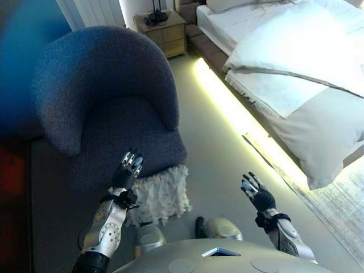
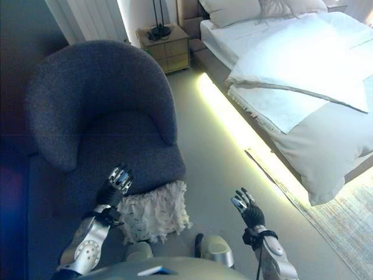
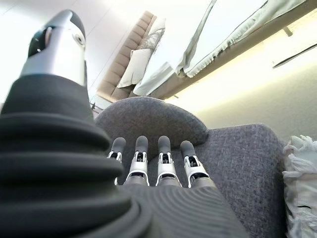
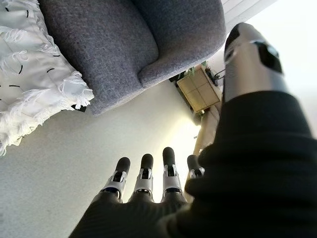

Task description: Pick up the cushion and take it to the sofa

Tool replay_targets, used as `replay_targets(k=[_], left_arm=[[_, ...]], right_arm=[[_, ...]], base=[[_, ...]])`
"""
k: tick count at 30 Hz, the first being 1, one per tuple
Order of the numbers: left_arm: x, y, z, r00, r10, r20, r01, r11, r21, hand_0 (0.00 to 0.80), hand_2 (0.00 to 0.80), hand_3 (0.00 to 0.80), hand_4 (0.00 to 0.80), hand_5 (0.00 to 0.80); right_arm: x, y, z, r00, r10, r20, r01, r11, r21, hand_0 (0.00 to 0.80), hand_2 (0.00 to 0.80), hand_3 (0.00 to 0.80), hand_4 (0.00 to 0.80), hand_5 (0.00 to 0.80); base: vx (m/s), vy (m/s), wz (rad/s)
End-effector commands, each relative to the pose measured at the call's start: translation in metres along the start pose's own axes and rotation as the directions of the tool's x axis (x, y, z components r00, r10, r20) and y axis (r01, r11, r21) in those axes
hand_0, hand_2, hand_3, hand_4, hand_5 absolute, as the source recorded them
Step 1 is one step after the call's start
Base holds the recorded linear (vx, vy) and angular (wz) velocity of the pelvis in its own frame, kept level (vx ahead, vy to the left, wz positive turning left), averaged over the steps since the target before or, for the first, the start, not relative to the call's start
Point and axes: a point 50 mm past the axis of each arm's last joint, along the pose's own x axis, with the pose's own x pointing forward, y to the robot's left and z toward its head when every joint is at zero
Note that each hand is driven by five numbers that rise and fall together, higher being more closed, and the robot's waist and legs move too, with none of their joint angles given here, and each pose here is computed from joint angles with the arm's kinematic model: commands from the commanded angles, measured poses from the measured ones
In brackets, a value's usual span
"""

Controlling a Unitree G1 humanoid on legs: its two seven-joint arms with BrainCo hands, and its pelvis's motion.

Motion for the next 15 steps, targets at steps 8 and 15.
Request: replay_targets(k=[8,15], left_arm=[[0.002,-0.003,0.028,0.994,-0.048,0.098,0.041,0.996,0.080,0.000,0.000,0.000,0.000,0.000],[0.003,0.005,0.027,0.999,-0.030,0.028,0.022,0.969,0.246,0.000,0.000,0.000,0.000,0.000]], right_arm=[[0.005,0.021,0.024,0.986,0.062,0.157,-0.065,0.998,0.013,0.000,0.000,0.000,0.000,0.000],[0.018,0.037,0.027,0.981,0.113,0.159,-0.109,0.993,-0.035,0.000,0.000,0.000,0.000,0.000]], base=[[0.087,0.142,-0.01],[0.044,0.122,0.06]])
